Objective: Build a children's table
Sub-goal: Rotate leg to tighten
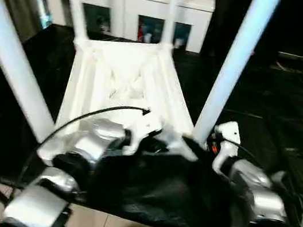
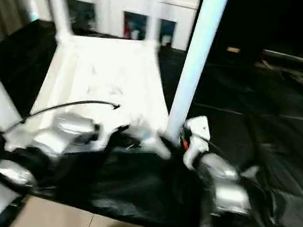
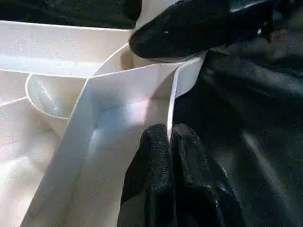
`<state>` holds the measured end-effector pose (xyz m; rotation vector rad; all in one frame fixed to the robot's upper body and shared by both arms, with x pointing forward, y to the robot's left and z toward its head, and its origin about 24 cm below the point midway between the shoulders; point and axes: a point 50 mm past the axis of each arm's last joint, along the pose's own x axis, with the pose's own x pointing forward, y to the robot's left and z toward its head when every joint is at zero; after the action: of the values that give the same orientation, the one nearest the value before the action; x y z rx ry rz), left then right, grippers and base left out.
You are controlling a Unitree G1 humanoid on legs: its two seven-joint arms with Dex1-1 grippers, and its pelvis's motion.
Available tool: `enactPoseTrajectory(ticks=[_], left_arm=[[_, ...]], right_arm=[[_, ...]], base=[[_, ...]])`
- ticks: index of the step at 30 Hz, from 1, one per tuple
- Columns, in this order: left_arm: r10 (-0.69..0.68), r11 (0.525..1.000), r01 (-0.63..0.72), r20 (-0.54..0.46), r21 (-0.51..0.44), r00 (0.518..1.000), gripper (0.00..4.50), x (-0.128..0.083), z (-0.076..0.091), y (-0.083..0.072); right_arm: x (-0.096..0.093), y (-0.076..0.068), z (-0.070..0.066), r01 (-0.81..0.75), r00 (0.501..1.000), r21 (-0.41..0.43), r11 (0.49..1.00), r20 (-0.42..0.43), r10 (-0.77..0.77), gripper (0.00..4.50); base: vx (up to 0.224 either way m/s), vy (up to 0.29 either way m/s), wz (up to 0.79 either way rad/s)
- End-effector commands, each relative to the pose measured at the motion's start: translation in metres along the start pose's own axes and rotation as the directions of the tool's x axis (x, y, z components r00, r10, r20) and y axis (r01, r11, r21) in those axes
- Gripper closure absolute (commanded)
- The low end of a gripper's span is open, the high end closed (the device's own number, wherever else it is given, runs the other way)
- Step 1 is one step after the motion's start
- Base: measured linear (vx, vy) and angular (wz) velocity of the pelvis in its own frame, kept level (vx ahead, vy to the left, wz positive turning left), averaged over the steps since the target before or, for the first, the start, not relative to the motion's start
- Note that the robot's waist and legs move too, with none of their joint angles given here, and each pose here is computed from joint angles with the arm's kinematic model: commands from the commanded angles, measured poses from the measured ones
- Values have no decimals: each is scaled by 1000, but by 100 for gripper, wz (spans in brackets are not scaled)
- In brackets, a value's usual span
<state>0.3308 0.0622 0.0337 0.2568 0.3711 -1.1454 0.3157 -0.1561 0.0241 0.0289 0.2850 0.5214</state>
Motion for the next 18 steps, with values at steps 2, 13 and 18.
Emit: enactPoseTrajectory(ticks=[2,13,18], left_arm=[[39,999,-36,94,-39,995,450,19,13,-13],[-53,999,53,91,0,994,450,14,9,-17],[-203,979,202,61,34,977,450,1,1,-22]], right_arm=[[6,23,-36,-6,987,-17,1000,-159,4,194],[-2,18,-12,-173,984,-96,980,-55,168,96],[-23,10,-3,-370,929,-186,910,-95,358,96]], base=[[0,0,0],[0,0,0],[0,0,0]])
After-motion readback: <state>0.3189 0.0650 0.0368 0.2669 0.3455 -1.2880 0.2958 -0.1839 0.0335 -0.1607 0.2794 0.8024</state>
